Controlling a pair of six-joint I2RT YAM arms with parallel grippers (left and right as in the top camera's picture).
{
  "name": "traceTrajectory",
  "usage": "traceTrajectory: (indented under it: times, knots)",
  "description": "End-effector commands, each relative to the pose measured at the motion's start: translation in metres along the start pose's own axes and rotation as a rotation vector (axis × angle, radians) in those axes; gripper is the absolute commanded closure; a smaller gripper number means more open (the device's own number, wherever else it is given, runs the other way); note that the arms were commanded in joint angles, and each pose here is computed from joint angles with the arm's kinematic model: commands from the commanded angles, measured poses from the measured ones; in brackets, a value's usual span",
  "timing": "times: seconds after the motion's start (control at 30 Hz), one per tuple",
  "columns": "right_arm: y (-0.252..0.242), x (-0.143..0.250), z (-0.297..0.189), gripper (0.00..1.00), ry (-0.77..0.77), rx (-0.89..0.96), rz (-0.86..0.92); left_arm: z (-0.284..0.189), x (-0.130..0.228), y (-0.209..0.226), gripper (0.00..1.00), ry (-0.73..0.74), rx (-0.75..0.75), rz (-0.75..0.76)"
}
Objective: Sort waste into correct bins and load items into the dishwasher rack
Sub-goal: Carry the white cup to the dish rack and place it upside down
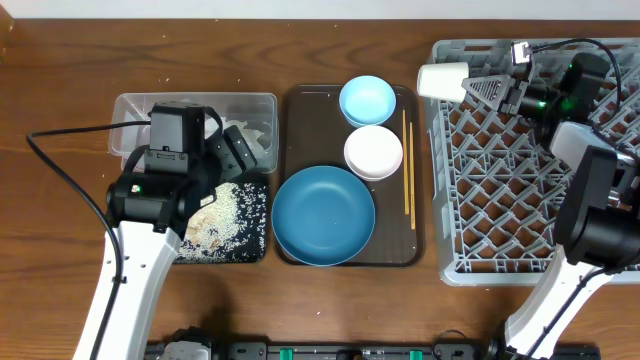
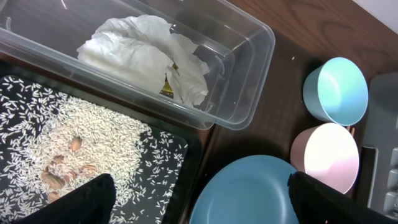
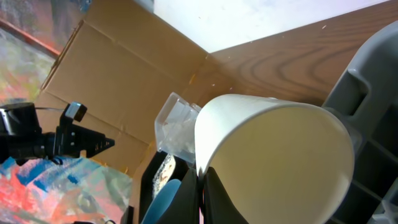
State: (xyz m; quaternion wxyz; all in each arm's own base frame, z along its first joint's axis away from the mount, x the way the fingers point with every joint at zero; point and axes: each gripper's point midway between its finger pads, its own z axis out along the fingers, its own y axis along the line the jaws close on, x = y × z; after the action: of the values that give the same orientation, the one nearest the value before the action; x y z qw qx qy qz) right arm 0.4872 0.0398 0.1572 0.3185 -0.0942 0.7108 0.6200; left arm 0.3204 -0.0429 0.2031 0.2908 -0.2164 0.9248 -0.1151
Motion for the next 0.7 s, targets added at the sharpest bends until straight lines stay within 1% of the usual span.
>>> traceTrajectory:
  times: [0.0, 0.2, 0.67]
  knots:
    - [-0.006, -0.003, -0.004, 0.99, -0.014, 0.015, -0.001, -0.007, -0.009, -0.001, 0.09, -0.035, -0.002, 0.000]
    - [-0.006, -0.003, -0.005, 0.99, -0.016, 0.017, -0.015, -0.007, -0.009, -0.001, 0.09, -0.035, -0.002, -0.001]
    - [-0.024, -0.003, -0.013, 0.99, -0.056, 0.099, 0.034, -0.007, -0.009, -0.001, 0.09, -0.035, -0.002, -0.001]
